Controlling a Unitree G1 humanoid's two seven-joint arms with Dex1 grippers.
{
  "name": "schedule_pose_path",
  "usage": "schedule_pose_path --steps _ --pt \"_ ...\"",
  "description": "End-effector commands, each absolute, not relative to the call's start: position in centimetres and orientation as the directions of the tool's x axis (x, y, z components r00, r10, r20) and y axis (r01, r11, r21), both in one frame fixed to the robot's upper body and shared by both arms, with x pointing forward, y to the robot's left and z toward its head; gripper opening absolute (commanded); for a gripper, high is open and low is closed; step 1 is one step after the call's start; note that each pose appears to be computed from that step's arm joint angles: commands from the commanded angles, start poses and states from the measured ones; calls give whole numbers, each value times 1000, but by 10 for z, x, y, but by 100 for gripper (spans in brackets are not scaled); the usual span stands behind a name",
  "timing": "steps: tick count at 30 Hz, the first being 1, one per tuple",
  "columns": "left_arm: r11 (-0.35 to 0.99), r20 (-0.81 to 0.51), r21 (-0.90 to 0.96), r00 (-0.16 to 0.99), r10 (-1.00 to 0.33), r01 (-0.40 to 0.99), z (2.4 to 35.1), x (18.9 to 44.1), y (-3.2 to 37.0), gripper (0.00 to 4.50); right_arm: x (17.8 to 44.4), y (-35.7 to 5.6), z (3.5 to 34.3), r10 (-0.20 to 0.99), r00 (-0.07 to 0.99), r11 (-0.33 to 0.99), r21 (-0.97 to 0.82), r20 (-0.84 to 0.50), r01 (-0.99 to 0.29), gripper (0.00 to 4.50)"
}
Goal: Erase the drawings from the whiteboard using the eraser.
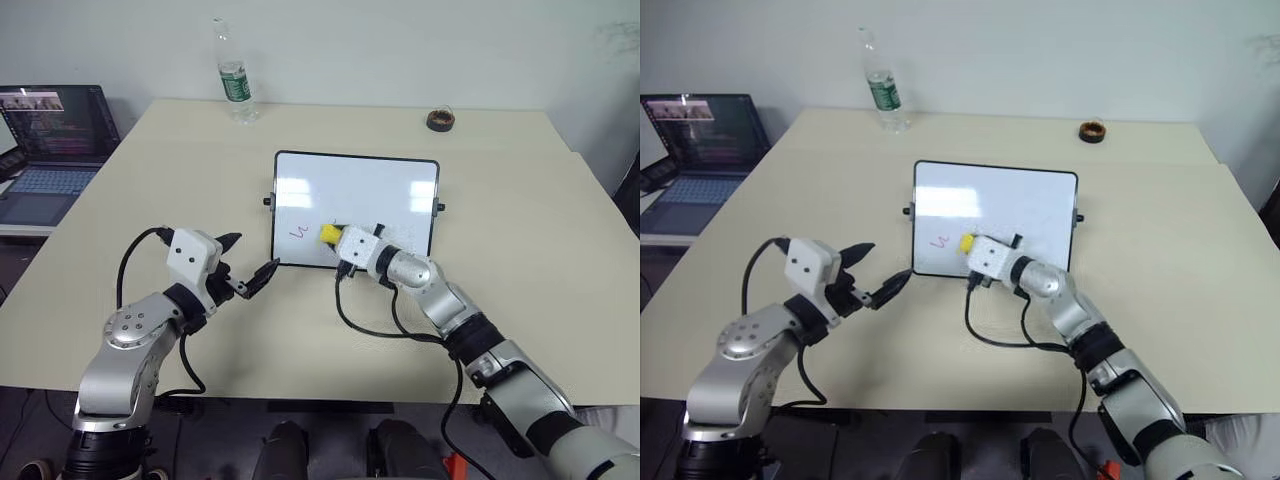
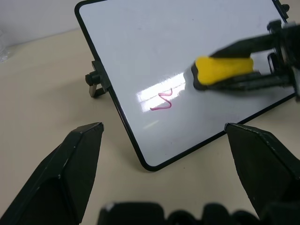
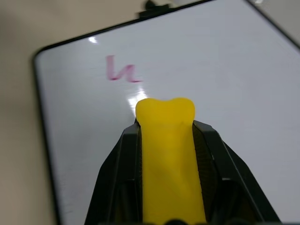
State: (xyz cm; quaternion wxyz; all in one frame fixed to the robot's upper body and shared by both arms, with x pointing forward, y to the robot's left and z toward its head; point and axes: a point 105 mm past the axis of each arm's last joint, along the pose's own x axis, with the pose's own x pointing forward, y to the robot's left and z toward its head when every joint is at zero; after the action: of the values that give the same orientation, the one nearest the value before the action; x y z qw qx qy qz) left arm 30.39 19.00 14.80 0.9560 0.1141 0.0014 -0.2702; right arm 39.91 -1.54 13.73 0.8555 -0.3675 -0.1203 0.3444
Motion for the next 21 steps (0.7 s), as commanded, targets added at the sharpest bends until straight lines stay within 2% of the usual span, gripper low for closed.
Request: schedule_pose_path --steps 1,3,6,8,11,13,16,21 --pt "818 -37 250 849 -527 518 156 304 189 450 408 -38 120 605 785 519 -683 -131 -514 111" --pt "818 -36 249 849 -528 519 155 304 189 450 402 -36 107 620 762 490 -666 -188 -563 111" --pt "817 -38 248 848 -528 520 154 303 190 450 381 -27 84 680 660 343 -659 -318 -670 111" --pt "818 -38 247 849 -527 519 153 303 191 450 375 -27 79 682 638 294 -666 -356 -686 111" --pt "821 -38 246 852 -522 515 153 303 191 450 380 -30 91 670 678 339 -687 -304 -643 111" --pt "829 -32 233 856 -517 509 153 302 193 450 381 -26 120 699 691 434 -658 -185 -615 111" --pt "839 -17 206 859 -511 503 156 297 200 450 364 -25 154 760 646 519 -531 -71 -669 110" --pt "851 -37 232 879 -476 471 155 297 215 450 330 -45 172 796 605 553 -375 -25 -744 110"
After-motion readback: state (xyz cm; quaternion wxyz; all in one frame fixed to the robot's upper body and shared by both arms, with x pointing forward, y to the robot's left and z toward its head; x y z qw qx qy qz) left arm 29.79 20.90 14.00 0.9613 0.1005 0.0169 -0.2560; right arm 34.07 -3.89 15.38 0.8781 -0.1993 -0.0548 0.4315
